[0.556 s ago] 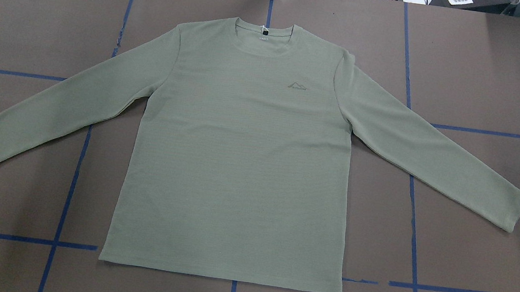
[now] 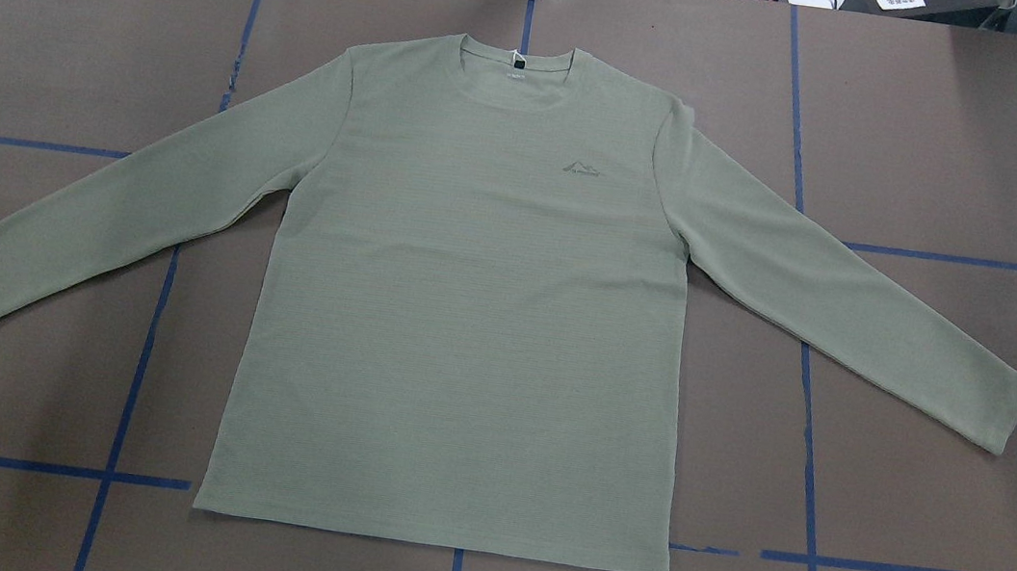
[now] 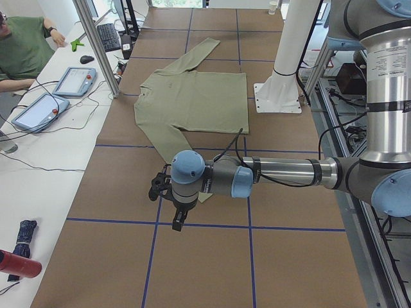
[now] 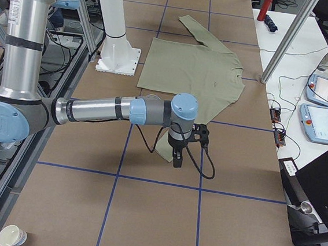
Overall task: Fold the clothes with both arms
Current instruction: 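Lower the right gripper to the cuff of the sleeve nearest it and grasp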
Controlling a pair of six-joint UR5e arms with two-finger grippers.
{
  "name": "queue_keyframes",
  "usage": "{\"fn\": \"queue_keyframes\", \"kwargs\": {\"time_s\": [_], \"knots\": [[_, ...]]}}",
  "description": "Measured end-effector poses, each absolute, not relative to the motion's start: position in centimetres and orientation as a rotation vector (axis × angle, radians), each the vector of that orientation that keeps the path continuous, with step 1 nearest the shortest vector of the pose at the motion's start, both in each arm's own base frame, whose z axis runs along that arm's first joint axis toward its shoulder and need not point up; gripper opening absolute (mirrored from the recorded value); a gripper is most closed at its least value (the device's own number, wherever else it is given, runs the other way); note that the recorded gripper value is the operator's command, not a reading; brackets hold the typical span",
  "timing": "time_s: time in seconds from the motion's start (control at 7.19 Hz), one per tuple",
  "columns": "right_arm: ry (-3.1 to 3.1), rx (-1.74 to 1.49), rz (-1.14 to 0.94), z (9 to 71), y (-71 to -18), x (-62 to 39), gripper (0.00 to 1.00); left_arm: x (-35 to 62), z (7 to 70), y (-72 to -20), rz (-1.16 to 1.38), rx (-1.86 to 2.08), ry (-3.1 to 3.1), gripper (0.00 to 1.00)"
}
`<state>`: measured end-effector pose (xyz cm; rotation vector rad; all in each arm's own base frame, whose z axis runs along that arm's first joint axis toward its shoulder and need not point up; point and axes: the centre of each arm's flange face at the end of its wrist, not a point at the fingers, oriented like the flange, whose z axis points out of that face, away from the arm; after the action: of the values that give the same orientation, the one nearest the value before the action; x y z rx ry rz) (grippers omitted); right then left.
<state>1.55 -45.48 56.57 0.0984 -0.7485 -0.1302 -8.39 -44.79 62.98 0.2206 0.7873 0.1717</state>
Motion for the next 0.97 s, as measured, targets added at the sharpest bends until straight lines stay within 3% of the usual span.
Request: {"fn": "queue_keyframes", "kwargs": {"time_s": [0.42,0.7,0.97], "knots": [[-0.865,0.153,0.035,54.8,-44.4,-10.3,0.98,-8.3,62.9,-44.9,0.173,0.223,0.794,1.0],[-0.941,0.193,0.113,59.5,-42.0,-15.4,0.86,-8.3,63.0,-44.9,0.173,0.222,0.795,1.0],[-0.983,0.221,0.15,64.8,-40.3,-16.8,0.81,-8.3,63.2,-44.9,0.171,0.218,0.795,1.0]]}}
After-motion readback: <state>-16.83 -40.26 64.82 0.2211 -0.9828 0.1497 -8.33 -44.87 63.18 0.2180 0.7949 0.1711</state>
